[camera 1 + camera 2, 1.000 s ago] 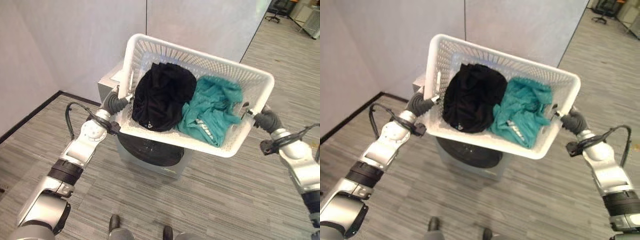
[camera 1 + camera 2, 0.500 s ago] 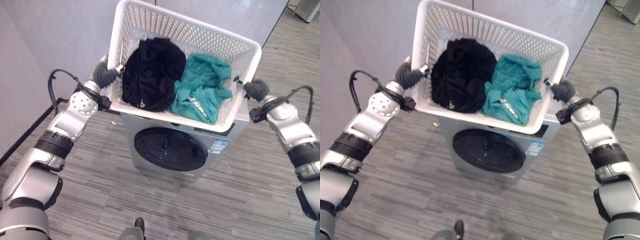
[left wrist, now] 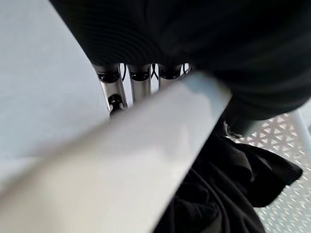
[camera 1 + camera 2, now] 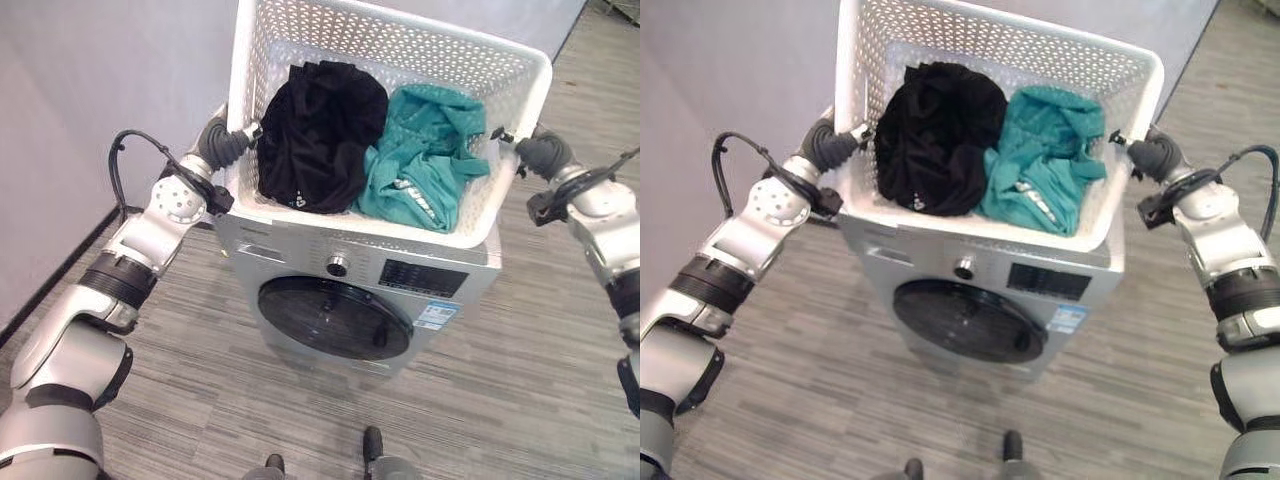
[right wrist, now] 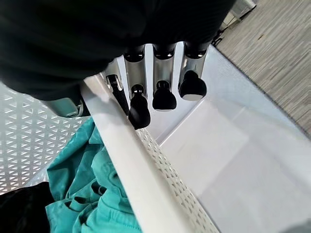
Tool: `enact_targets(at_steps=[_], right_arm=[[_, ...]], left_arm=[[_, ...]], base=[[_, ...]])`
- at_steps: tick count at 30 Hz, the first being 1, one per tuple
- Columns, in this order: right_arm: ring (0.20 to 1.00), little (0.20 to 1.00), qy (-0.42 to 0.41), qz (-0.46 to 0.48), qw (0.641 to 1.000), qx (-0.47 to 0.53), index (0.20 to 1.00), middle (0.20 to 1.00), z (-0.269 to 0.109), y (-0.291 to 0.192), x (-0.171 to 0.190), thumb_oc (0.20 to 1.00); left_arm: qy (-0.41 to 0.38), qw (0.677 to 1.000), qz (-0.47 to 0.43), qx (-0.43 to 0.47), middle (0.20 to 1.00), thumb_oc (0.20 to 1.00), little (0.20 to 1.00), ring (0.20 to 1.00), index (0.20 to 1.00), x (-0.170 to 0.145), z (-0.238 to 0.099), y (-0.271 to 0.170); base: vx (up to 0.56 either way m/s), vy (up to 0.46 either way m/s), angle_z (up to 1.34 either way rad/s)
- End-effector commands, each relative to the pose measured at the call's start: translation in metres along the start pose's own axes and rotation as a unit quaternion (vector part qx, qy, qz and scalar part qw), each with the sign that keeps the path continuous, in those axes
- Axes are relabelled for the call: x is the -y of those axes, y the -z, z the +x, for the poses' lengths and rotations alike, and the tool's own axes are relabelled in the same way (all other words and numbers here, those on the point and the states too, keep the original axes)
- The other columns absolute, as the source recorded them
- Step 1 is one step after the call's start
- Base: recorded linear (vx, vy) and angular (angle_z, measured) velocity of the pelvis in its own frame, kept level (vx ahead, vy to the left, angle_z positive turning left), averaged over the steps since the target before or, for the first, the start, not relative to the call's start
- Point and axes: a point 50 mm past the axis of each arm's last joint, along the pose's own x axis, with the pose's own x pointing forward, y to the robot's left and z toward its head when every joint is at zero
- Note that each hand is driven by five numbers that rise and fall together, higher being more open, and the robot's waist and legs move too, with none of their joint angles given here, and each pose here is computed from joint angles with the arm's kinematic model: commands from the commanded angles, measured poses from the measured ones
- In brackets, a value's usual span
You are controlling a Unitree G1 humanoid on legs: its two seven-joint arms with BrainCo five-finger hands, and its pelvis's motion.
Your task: Grab the laundry basket,head to the washer,open it,put in the laundry and shut it.
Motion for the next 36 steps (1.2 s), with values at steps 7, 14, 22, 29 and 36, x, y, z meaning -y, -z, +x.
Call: enact_targets(at_steps=[7, 14, 22, 29, 36], right_arm=[[0.2, 0.2, 0.124, -0.035, 0.985, -0.116, 0.2, 0.2, -0.02, 0.028, 0.077, 0.2], [0.2, 0.2, 0.095, -0.055, 0.979, -0.169, 0.2, 0.2, -0.022, 0.049, 0.069, 0.2], [1.0, 1.0, 0.094, -0.063, 0.965, -0.237, 1.0, 1.0, -0.016, 0.058, 0.066, 1.0], [1.0, 1.0, 0.118, -0.044, 0.96, -0.249, 1.0, 1.0, -0.012, 0.057, 0.065, 1.0], [1.0, 1.0, 0.155, -0.015, 0.957, -0.247, 1.0, 1.0, -0.019, 0.061, 0.075, 1.0]], left_arm=[[-0.146, 0.988, -0.008, -0.05, 0.2, 0.2, 0.2, 0.2, 0.2, -0.097, -0.001, 0.005], [-0.122, 0.987, 0.053, -0.088, 0.2, 0.2, 0.2, 0.2, 0.2, -0.092, 0.001, 0.016], [-0.1, 0.985, 0.056, -0.129, 1.0, 1.0, 1.0, 1.0, 1.0, -0.084, 0.009, 0.023], [-0.1, 0.98, 0.05, -0.163, 1.0, 1.0, 1.0, 1.0, 1.0, -0.078, 0.01, 0.034], [-0.119, 0.982, 0.019, -0.148, 1.0, 1.0, 1.0, 1.0, 1.0, -0.077, 0.007, 0.035]], base=[[0.05, -0.148, -0.07], [0.09, 0.077, -0.02], [0.06, 0.078, -0.1], [0.04, 0.054, -0.01], [0.01, 0.009, 0.01]])
